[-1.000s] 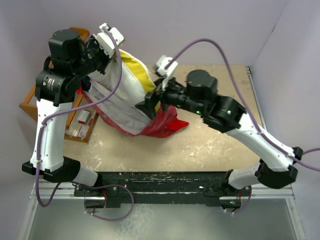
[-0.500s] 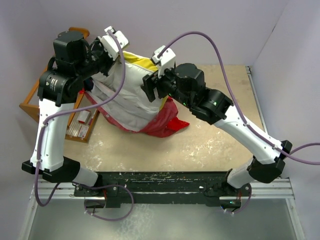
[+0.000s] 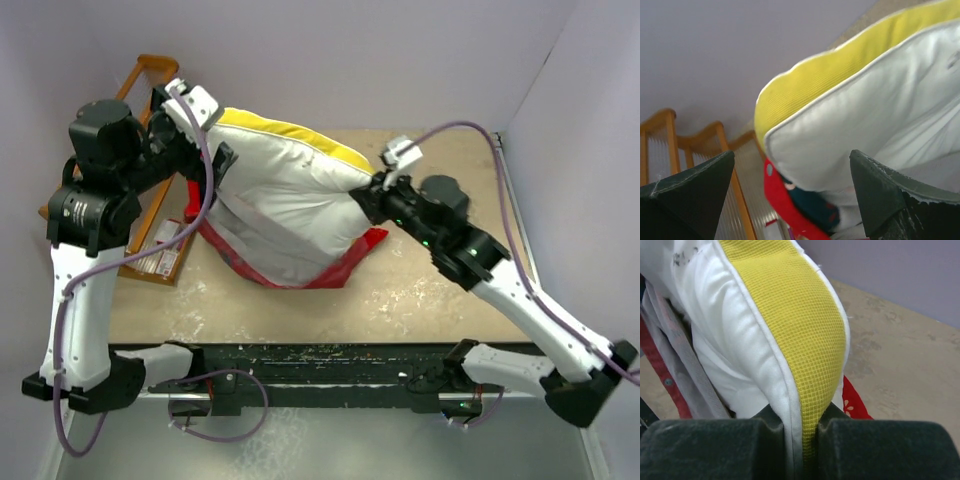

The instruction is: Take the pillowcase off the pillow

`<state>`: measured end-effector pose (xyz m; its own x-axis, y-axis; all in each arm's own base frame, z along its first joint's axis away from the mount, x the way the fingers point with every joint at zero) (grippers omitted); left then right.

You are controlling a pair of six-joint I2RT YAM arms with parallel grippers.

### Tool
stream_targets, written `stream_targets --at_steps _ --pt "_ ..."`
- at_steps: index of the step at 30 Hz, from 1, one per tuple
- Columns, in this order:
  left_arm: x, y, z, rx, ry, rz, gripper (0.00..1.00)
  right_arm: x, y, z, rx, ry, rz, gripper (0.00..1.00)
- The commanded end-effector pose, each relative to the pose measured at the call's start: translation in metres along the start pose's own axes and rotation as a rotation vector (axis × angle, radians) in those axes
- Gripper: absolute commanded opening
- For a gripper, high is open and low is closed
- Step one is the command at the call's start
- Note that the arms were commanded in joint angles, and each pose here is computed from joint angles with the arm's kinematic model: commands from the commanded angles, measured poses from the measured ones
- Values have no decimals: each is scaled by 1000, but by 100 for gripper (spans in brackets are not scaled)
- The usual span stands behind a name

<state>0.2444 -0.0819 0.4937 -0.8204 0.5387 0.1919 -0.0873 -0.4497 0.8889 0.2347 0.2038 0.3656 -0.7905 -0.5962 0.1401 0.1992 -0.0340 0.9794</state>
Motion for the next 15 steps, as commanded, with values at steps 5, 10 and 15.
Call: stream_targets --at_steps 5,10,15 --pt "-24 -61 -15 77 -156 83 100 46 23 -10 -17 65 -203 0" --pt "-28 -60 -36 166 -428 10 98 46 16 -11 -36 51 -173 0" --pt "-17 -58 -62 236 -645 -57 75 41 15 -13 -52 28 -142 0"
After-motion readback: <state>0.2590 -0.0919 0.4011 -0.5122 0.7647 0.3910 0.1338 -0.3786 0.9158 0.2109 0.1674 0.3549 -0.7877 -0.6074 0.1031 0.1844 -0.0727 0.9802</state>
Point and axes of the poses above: each gripper's point midway between its finger pads, its own x axis back along the fingers, its own z axis along the line the jaws close on, y = z × x, the point moved 7 cm from there along x, back along the fingers, and after that the axes turned 4 degrees about -x, right-handed, at the moved point
